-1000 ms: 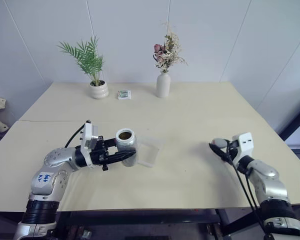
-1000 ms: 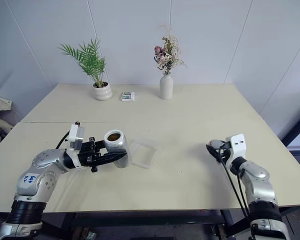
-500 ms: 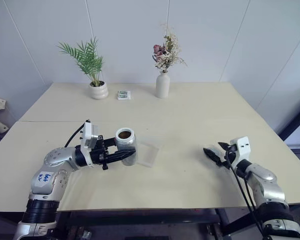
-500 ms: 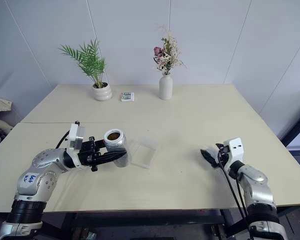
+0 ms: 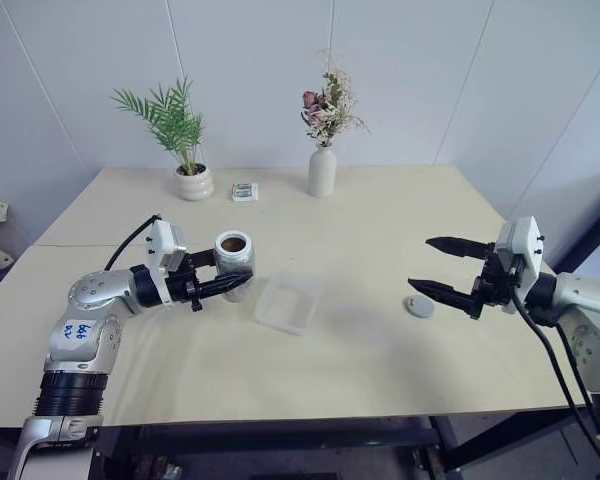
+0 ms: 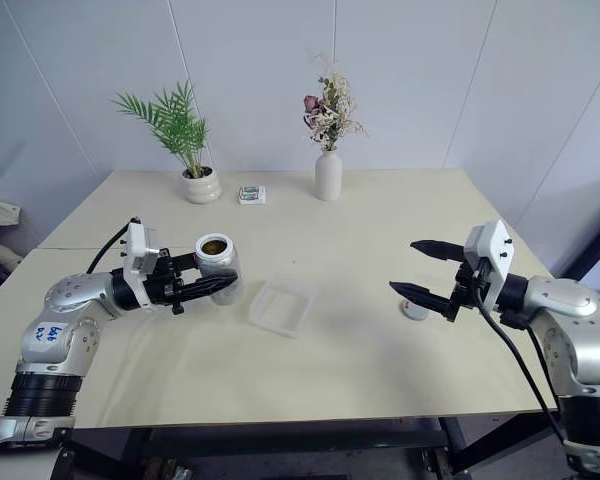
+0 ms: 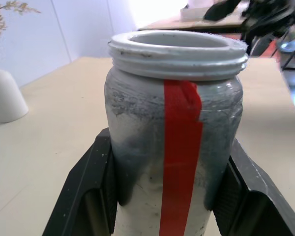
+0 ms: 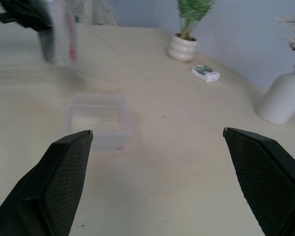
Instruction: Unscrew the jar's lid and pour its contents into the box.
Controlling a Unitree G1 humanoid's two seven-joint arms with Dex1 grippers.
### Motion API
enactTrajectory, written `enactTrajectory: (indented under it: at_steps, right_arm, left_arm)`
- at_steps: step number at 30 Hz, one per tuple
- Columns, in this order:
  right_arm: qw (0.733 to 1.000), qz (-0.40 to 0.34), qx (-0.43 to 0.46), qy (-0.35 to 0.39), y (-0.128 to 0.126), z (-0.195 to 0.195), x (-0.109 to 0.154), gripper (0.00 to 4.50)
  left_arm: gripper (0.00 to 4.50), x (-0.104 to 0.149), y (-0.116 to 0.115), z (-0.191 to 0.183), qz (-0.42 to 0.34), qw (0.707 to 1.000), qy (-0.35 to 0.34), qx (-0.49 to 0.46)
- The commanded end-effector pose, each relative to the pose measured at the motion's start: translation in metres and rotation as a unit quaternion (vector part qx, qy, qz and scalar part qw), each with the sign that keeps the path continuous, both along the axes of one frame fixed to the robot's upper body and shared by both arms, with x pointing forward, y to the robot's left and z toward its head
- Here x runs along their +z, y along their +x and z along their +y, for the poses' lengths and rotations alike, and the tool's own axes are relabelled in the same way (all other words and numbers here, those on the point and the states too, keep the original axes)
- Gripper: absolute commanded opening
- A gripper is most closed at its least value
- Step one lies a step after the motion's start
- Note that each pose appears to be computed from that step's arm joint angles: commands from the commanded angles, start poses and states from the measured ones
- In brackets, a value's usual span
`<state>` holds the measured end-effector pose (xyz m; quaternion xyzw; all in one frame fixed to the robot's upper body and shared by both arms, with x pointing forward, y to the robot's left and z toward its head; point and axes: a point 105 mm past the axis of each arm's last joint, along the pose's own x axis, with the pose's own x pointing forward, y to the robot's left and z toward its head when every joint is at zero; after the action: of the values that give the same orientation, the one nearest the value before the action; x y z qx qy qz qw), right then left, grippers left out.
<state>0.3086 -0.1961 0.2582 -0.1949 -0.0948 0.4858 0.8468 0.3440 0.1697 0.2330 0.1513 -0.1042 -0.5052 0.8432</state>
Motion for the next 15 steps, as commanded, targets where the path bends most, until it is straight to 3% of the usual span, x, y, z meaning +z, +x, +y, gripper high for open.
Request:
enactTrajectory:
  at_steps: [1,8,11,15]
  right_arm:
    - [0.999,-0.016,0.039,-0.017,-0.02,0.005,0.021,4.48]
    - [0.996,0.006,0.076,-0.041,-0.048,0.006,0.029,4.48]
    - [0.998,-0.024,0.06,-0.003,-0.043,0.008,0.039,4.48]
    - [0.999,-0.012,0.052,-0.001,-0.041,0.008,0.024,4.48]
  left_arm:
    - [1.99,0.01,0.003,0.0,-0.024,1.0,0.021,0.003]
    - [1.99,0.019,0.027,0.01,-0.054,0.997,0.038,0.039]
    - [1.99,0.02,0.034,0.008,-0.049,0.997,0.036,0.04]
    - [1.99,0.016,0.04,-0.003,-0.064,0.995,0.064,0.03]
